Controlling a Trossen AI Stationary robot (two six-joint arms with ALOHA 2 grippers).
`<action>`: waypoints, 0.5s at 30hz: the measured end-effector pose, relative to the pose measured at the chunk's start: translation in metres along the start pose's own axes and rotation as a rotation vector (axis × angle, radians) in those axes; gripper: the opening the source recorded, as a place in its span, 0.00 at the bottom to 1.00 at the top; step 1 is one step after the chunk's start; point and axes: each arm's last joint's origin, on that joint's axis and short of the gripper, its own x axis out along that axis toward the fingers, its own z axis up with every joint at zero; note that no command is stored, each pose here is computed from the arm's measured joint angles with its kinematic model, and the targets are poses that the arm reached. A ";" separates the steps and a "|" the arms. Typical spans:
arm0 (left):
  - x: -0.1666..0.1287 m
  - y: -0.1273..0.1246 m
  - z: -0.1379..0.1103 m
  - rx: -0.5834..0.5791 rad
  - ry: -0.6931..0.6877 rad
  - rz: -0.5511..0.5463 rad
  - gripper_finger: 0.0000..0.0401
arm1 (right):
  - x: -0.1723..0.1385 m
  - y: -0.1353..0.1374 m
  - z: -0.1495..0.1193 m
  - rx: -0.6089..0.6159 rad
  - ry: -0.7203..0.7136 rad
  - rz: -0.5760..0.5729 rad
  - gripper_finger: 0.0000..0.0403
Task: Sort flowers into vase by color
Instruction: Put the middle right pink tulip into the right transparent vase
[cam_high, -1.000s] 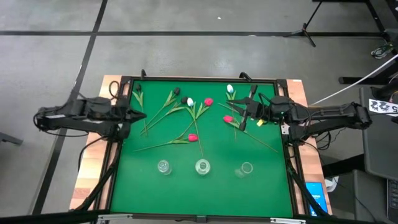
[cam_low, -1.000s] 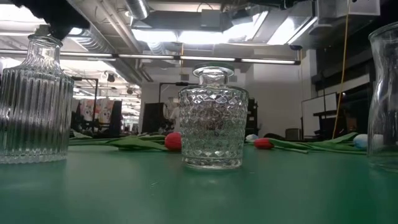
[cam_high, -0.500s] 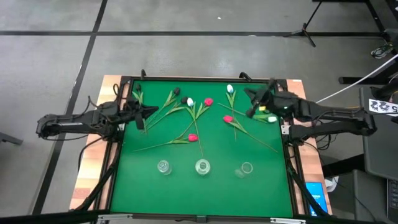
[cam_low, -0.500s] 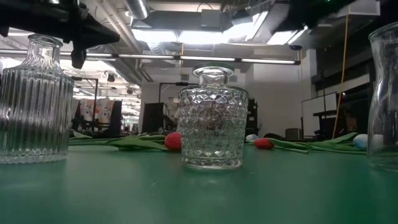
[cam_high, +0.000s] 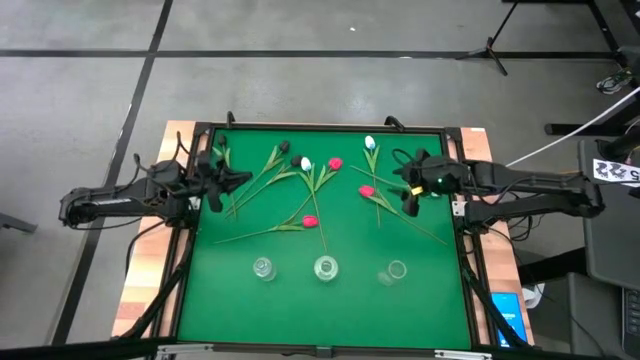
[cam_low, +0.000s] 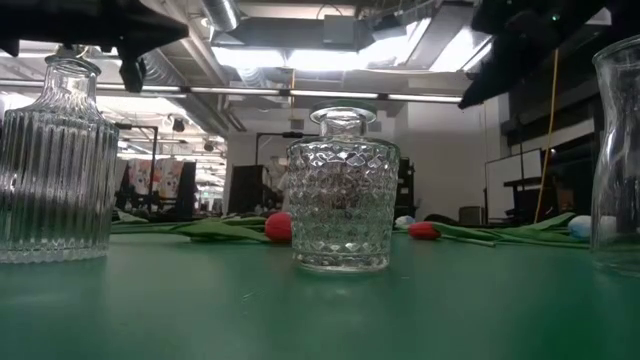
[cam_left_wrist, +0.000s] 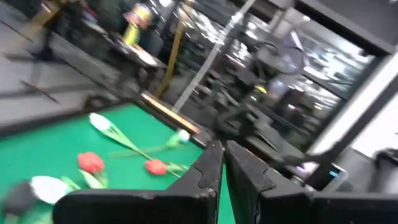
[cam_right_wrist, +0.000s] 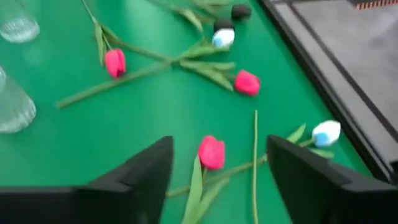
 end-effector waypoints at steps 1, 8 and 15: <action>0.000 0.000 0.000 -0.013 0.011 -0.014 0.04 | 0.002 0.000 -0.001 -0.002 0.018 -0.008 0.72; 0.008 0.007 -0.010 0.020 0.088 0.088 0.04 | 0.024 0.005 -0.001 -0.021 0.096 0.002 0.80; 0.010 0.009 -0.010 -0.127 0.049 0.159 0.04 | 0.035 0.008 -0.002 -0.032 0.131 0.026 0.80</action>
